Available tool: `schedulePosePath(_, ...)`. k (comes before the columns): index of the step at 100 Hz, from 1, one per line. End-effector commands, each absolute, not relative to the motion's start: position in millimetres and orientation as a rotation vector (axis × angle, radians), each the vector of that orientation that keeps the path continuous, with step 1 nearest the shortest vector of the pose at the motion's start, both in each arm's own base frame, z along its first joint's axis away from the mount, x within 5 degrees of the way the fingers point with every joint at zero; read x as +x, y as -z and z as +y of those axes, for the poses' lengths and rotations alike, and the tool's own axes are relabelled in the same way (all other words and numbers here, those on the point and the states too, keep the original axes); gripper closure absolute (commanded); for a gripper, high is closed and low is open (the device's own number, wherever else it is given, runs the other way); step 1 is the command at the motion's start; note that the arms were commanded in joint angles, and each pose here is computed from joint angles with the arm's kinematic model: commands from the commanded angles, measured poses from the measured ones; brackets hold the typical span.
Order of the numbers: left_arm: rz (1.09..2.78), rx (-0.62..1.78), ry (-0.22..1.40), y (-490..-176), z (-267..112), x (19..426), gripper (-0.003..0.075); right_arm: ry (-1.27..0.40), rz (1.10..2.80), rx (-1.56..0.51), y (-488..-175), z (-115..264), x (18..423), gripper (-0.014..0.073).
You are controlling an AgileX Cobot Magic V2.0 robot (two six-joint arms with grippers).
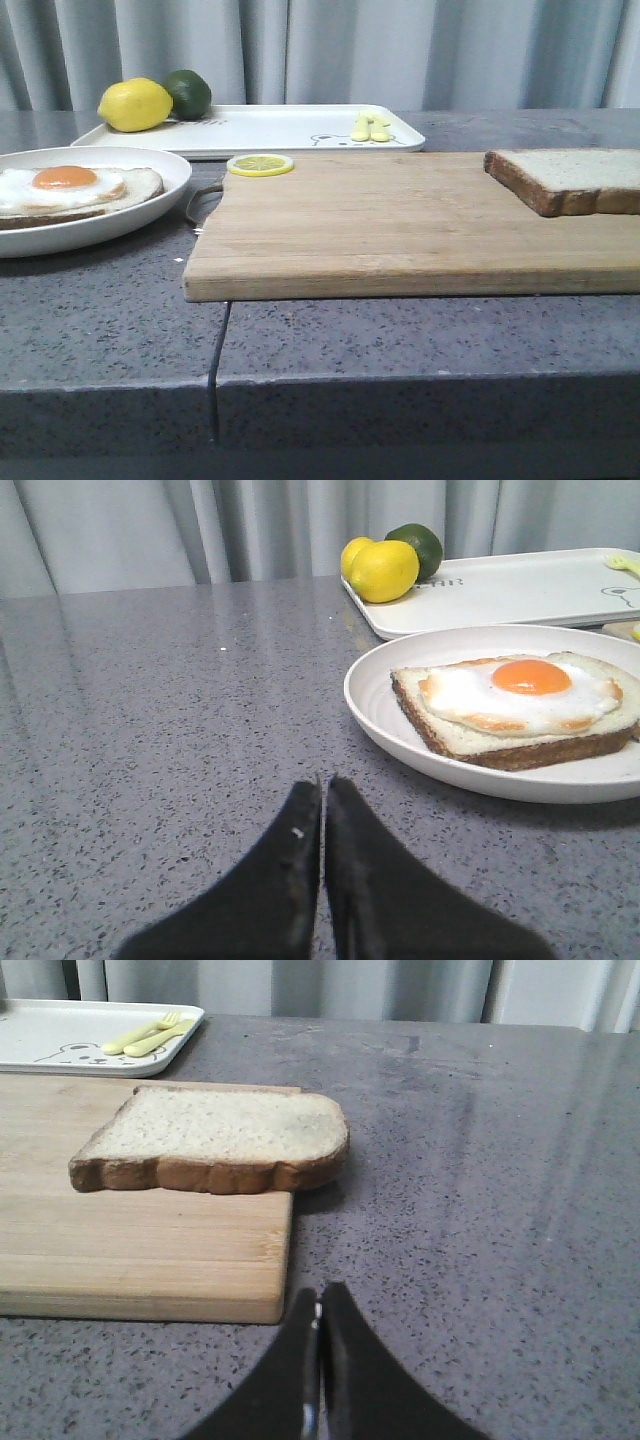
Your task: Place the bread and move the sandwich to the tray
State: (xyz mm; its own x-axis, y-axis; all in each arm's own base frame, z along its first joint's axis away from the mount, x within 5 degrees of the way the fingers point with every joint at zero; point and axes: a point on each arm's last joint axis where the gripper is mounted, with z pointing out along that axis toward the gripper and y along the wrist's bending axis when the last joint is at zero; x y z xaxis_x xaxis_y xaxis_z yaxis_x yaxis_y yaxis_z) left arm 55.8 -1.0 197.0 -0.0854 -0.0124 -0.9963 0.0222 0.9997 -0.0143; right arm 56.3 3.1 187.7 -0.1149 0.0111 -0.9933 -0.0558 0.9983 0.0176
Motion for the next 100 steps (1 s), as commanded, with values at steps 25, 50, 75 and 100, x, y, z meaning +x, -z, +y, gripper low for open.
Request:
schedulePosePath(25, 1.343, -0.006, 0.061, -227, -2, 50, 0.0739, -0.128, 1.361, 0.021, -217, 3, 53, 0.0711)
schedulePosePath(50, 1.38, -0.071, 0.145, -271, -2, 41, 0.0739, -0.279, 1.392, 0.138, -248, 3, 47, 0.0711)
schedulePosePath(75, 1.624, -0.087, 0.199, -328, -6, 52, 0.0739, -0.291, 1.63, 0.108, -299, 8, 40, 0.0711)
schedulePosePath(100, 1.869, -0.084, 0.27, -378, -13, 80, 0.0739, -0.27, 1.794, 0.056, -353, 11, 45, 0.0711)
